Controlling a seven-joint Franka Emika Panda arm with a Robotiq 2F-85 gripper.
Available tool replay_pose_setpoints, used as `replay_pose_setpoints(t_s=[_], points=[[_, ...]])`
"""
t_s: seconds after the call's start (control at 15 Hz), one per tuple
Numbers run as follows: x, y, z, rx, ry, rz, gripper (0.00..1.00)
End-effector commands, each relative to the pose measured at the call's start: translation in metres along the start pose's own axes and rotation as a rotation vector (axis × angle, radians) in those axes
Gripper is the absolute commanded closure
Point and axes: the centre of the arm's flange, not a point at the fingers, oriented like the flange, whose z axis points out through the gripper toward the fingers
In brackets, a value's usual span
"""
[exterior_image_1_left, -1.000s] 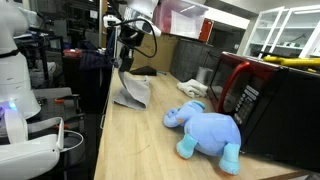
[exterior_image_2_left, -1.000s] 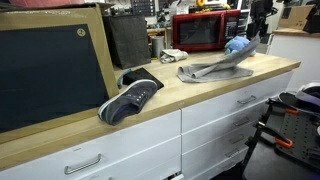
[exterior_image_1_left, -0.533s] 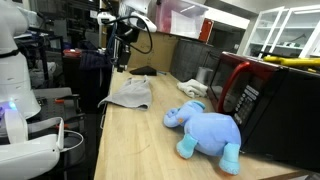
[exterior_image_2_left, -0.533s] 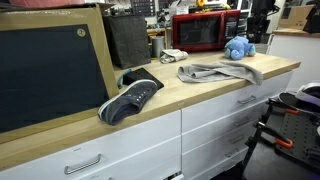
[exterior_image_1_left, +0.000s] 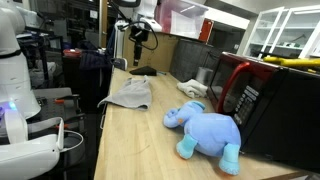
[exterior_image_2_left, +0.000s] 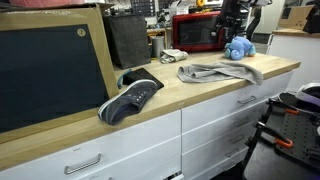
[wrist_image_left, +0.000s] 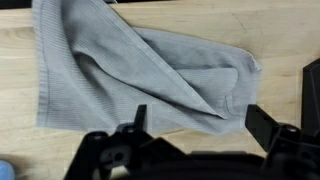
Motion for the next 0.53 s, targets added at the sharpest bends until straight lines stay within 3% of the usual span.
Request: replay_pose_setpoints(t_s=[0.0,0.27,0.47], points=[[0.025,-0.053,0.022,-0.028,0.005,0.013,0.00],[0.049,-0.081,0.046,-0.062,0.058,-0.015,0.00],[0.086,-0.070,0.057,-0.134,0.109,0.043,0.00]])
